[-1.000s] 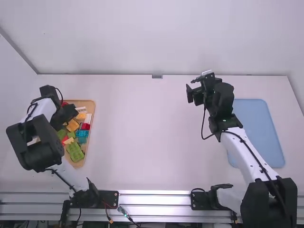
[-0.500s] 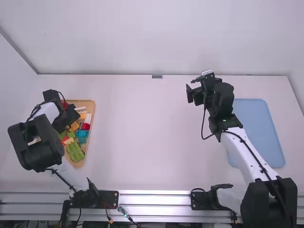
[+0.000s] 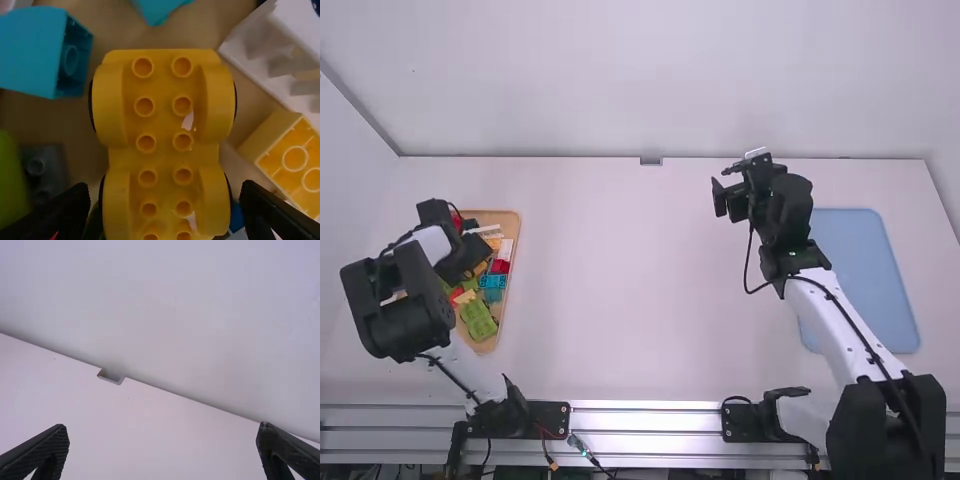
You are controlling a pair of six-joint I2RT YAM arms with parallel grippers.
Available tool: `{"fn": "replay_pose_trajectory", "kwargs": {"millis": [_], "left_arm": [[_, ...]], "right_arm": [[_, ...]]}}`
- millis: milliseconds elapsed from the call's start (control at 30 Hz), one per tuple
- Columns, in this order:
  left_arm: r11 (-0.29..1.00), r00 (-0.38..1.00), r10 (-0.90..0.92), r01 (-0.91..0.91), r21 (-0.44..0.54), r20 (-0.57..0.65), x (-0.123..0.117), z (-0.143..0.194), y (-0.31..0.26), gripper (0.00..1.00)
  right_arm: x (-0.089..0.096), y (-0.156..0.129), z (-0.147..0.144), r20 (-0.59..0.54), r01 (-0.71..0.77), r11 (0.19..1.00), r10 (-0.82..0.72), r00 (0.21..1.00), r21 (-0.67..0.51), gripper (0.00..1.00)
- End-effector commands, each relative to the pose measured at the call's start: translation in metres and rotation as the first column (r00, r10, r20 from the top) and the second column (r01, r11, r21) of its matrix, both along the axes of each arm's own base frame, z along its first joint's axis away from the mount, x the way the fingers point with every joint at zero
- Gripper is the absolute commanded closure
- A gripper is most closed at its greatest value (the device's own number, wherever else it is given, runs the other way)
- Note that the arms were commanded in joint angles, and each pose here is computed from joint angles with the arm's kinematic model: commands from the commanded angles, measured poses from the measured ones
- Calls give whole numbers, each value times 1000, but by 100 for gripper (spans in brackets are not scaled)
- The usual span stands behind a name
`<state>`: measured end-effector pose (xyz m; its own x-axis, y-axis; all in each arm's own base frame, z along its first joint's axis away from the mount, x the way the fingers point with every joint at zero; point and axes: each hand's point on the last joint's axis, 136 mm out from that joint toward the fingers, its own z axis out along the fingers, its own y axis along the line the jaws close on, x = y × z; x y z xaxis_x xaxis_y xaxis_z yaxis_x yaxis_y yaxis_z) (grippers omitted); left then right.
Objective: Assemble lego blocks to make yellow taxi
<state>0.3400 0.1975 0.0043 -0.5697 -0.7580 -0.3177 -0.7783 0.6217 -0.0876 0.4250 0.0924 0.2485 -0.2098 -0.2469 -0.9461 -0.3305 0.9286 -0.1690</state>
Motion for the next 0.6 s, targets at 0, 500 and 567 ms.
{"fn": "replay_pose_trajectory", "kwargs": {"millis": [0,500,567], "left_arm": [[1000,1000,-4,3,-14,-20,-5,-12,-4,20],[1000,1000,-13,13,-18,-28,2,-25,-3,46],[1000,999,-11,10,-29,-47,2,-20,-4,53]], "right_arm": [[4,3,13,25,-5,1000,5,1000,10,1],[4,3,13,26,-4,1000,4,1000,10,1],[5,3,14,28,-4,1000,4,1000,10,1]]}}
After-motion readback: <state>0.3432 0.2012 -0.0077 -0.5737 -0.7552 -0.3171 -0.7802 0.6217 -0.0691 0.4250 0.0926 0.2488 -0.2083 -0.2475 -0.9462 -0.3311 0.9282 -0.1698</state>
